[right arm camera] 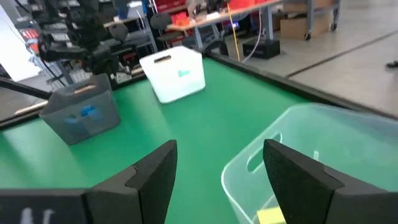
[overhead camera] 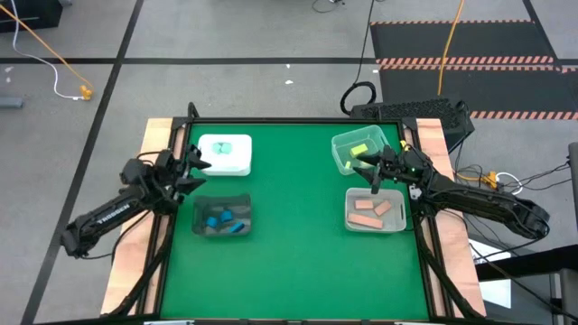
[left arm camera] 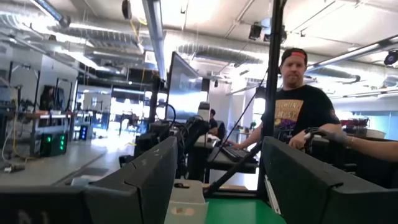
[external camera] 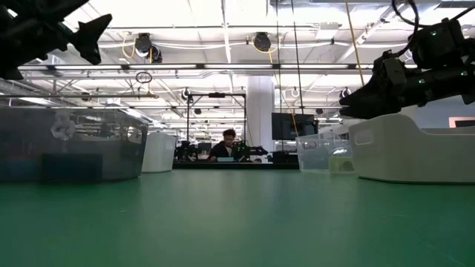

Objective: Sort & place blocks by color
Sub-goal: Return to Home Position

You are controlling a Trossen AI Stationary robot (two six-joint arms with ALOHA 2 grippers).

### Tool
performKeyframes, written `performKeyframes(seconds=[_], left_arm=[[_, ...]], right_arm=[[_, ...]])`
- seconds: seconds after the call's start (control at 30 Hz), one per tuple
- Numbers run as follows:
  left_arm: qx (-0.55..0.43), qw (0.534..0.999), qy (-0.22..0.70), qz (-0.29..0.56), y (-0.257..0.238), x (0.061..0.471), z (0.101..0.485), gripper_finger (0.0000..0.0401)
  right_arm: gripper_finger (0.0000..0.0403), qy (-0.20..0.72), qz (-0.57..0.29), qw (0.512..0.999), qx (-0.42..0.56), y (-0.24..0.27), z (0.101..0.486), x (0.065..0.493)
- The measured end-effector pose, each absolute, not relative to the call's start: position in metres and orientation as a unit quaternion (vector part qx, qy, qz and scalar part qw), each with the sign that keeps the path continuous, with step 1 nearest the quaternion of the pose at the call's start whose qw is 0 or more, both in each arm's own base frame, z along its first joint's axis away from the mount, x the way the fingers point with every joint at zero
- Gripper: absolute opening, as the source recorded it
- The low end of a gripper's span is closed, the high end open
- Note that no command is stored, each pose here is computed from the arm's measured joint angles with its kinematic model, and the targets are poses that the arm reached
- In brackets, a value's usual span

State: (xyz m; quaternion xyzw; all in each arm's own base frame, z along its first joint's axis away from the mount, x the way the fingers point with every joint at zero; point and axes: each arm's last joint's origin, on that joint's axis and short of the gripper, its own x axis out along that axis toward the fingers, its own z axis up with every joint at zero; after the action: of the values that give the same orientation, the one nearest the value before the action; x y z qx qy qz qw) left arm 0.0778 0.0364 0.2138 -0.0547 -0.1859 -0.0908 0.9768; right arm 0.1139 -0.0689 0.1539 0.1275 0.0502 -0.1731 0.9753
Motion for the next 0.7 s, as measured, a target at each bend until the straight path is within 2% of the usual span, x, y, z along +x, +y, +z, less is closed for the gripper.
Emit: performKeyframes(seconds=[0.37, 0.7], left_arm=[[-0.030, 0.972, -0.211, -0.097, 0.031, 0.071, 0.218, 0.0237], [-0.028, 0.972, -0.213, -0.097, 0.031, 0.071, 0.218, 0.0237]], right_arm=[[0.0228, -0.052, -0.171, 0.981, 0.080, -0.063, 0.178, 0.101], [0.0228, -0.162, -0.202, 0.966, 0.020, -0.058, 0.199, 0.079]])
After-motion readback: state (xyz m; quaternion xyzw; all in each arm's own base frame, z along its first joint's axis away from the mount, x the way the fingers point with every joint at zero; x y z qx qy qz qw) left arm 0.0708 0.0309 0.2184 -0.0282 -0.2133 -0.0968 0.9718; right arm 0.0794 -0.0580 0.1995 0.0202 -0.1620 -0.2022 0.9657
